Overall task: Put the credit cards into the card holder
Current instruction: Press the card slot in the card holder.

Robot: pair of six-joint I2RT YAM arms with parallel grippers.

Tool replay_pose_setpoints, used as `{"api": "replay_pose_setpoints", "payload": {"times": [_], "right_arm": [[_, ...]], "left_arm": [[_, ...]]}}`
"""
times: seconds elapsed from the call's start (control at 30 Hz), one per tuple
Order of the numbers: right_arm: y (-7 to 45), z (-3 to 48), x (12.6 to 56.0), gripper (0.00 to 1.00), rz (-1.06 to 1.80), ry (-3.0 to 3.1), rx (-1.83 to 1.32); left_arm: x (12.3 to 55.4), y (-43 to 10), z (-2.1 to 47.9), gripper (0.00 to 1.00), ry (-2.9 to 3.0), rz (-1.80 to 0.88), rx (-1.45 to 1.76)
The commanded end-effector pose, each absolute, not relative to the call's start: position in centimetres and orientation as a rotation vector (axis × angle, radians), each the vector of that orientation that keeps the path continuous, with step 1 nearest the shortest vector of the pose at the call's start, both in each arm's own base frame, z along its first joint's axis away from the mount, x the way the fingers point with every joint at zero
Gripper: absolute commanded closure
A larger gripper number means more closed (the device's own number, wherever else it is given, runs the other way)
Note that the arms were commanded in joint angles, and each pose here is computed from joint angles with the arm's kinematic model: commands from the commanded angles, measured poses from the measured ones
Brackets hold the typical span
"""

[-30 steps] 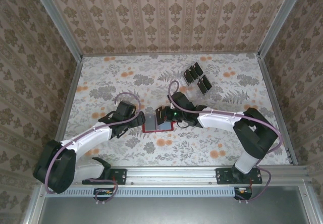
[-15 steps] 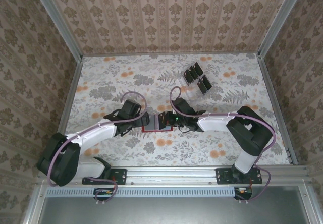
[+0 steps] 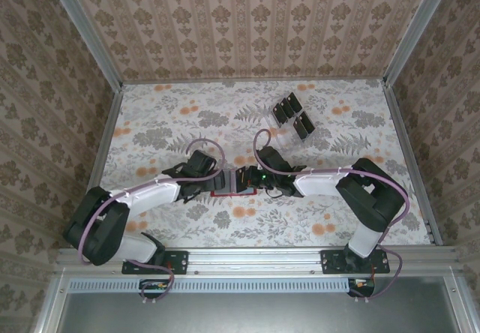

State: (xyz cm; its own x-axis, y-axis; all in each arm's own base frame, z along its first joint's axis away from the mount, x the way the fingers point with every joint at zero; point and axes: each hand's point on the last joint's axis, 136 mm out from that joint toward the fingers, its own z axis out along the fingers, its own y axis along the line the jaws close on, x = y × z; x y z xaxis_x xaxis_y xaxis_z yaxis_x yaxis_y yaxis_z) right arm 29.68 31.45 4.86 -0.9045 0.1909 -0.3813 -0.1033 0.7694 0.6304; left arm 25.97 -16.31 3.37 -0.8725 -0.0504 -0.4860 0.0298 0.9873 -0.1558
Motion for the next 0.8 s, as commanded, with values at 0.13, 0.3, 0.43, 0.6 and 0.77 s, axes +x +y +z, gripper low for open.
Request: {"api": "replay_pose_setpoints", "payload": {"times": [0.13,0.3,0.43,0.6,0.77], "right_arm": [[30.7,3.2,29.5,1.00,0.903,2.570,0.118],[30.7,3.3,29.6,1.00,0.911,2.565,0.129],[30.9,3.6,29.7,1.00,0.935,2.552,0.141],[31.6,4.9,30.1,1.00,1.018,2.500,0.141],[32.3,6.6,30.3,1.00,1.095,2.435,0.124]], "left_arm": [[24.3,-14.0,1.2,0.00,2.670,-0.082,-0.044],[23.5,-13.2,0.7,0.00,2.685,-0.052,-0.087],[23.1,-12.7,0.6,0.00,2.682,-0.045,-0.114],[23.0,-12.5,0.5,0.00,2.680,-0.036,-0.123],[23.0,-12.5,0.4,0.00,2.681,-0.037,-0.125]]}}
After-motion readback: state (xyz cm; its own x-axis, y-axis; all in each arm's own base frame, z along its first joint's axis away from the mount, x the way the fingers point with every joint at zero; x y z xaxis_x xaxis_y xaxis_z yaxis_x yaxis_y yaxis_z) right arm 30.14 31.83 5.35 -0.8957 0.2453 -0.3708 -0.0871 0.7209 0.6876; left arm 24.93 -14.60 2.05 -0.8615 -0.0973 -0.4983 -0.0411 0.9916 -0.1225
